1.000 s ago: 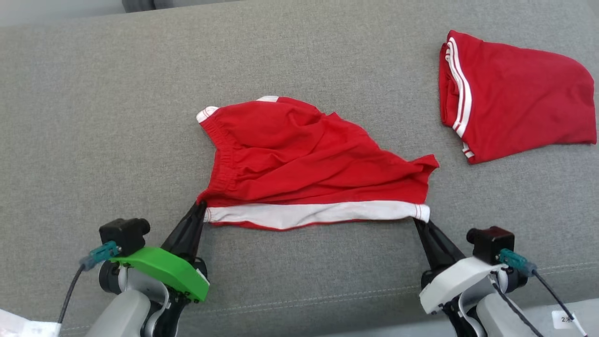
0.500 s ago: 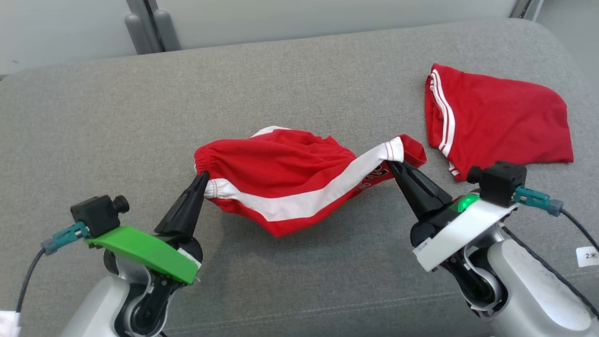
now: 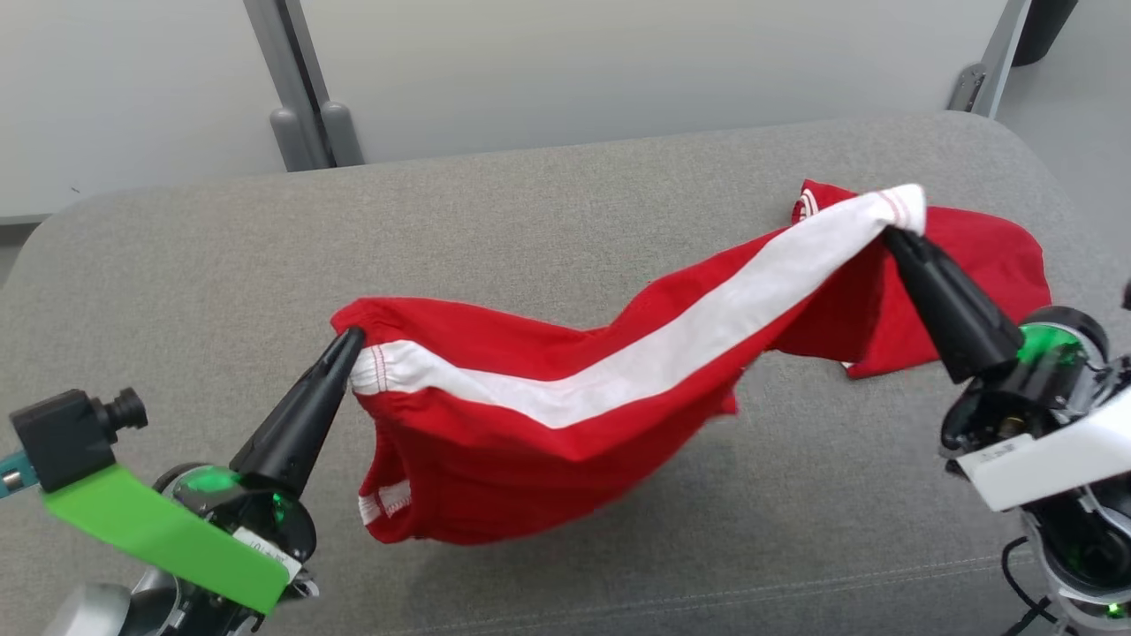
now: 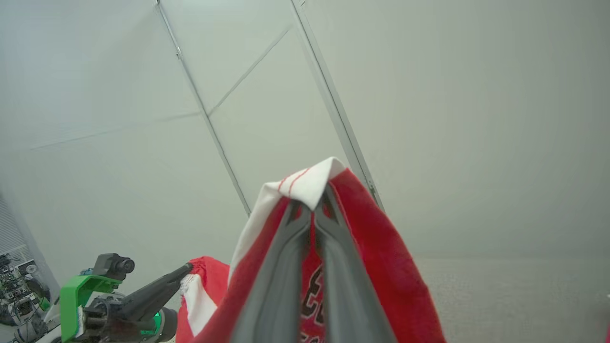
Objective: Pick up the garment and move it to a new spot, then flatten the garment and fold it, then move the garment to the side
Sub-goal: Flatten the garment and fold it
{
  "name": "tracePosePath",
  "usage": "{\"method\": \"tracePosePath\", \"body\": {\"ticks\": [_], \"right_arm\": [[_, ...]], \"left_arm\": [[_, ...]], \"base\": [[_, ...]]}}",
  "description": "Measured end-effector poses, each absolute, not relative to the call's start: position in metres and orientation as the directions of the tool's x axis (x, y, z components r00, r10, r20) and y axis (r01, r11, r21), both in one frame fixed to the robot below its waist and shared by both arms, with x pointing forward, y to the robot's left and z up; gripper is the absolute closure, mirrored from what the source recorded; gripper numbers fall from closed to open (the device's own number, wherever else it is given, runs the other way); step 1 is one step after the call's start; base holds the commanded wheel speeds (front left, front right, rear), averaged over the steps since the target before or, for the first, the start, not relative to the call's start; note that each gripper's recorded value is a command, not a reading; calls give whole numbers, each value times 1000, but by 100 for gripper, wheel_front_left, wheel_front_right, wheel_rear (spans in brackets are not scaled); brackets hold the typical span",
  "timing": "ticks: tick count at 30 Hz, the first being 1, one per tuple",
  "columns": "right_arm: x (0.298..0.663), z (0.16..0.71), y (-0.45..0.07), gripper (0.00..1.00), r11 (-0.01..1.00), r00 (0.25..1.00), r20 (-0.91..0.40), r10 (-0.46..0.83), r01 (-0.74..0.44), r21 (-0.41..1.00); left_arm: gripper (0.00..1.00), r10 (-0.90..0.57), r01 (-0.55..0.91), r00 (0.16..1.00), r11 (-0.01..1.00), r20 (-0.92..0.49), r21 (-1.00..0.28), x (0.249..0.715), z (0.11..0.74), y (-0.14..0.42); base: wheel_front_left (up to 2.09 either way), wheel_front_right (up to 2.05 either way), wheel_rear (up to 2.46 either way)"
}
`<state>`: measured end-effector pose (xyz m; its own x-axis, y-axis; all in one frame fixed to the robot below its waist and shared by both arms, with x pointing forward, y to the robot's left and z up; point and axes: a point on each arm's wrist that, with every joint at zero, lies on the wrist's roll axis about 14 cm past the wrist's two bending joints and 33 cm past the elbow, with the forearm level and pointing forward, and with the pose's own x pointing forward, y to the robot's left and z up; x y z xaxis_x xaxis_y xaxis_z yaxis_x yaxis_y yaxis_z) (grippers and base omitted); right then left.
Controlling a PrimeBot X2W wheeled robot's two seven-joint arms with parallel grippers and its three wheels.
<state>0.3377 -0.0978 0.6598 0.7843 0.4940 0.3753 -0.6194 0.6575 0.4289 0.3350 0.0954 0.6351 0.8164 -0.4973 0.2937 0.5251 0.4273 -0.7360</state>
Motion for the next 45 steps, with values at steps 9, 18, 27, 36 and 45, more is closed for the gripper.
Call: {"method": "tracePosePath", "body": {"ticks": [9, 18, 27, 36, 45], "right_arm": [[325, 693, -126, 100, 634, 776, 445, 447, -626, 454], [353, 631, -137, 100, 629, 888, 247, 387, -450, 634], [397, 574, -134, 100, 605, 932, 102, 348, -306, 735], [452, 550, -125, 100, 628, 931, 57, 360, -287, 723], [500, 511, -101, 100, 676, 909, -43, 415, -276, 684]], "left_arm": [[100, -577, 524, 781, 396, 240, -754, 307, 659, 90], [100, -578, 351, 811, 357, 90, -865, 330, 619, 103], [100, -583, 135, 803, 380, -123, -915, 375, 549, 115], [100, -566, 67, 803, 396, -186, -916, 442, 517, 131], [100, -532, -2, 784, 513, -320, -858, 495, 467, 150]], "base": [[0, 0, 0], [0, 0, 0], [0, 0, 0], [0, 0, 0], [0, 0, 0]]}}
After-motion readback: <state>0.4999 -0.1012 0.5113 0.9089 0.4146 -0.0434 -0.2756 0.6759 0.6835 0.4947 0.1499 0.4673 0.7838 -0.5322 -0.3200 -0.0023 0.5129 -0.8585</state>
